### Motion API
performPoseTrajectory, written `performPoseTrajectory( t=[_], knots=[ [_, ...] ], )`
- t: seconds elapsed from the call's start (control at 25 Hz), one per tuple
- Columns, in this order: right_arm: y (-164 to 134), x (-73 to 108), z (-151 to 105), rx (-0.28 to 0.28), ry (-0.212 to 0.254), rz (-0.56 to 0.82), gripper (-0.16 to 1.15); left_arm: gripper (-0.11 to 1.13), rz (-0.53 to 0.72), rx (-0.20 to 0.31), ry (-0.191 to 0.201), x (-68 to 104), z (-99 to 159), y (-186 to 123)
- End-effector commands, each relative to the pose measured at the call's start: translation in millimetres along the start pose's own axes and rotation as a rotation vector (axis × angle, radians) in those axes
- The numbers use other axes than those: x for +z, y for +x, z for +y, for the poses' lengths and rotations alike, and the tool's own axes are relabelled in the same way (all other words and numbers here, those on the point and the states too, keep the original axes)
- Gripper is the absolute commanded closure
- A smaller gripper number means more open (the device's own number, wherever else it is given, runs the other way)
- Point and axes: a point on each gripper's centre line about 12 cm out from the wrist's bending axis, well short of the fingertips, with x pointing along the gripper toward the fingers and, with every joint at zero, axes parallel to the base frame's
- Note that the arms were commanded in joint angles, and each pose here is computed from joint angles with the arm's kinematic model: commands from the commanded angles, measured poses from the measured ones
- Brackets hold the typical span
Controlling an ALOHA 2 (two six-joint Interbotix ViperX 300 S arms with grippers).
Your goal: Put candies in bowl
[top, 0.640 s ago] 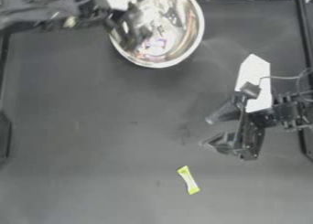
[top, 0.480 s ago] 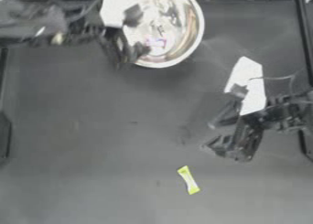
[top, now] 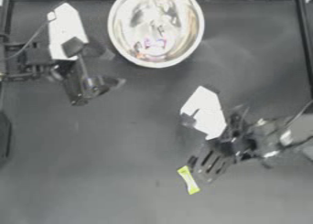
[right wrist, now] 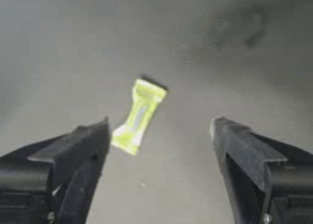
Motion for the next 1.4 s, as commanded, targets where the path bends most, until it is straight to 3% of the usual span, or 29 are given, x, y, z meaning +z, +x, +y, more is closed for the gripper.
performPoseTrajectory(
  t=[0.04, 0.28, 0.84, 1.12, 1.4],
  knots=[
    [-2, 2.3, 18, -0.039, 0.035, -0.001, 0.02, 0.04, -0.063, -0.026, -0.002, 4.8, -5, -16],
    [14, -3.0, 34, -0.113, 0.124, 0.023, 0.02, 0.05, -0.052, -0.051, 0.008, -4.6, -12, -16],
    [54, -15.2, 43, -0.185, 0.244, 0.053, 0.03, 0.05, -0.056, -0.074, 0.007, -15.2, -17, -15],
    [68, -16.0, 47, -0.207, 0.294, 0.062, 0.04, 0.05, -0.050, -0.075, 0.008, -19.5, -17, -14],
    [78, -21.4, 49, -0.225, 0.312, 0.088, 0.10, 0.05, -0.068, -0.085, 0.011, -22.3, -18, -13]
  ],
)
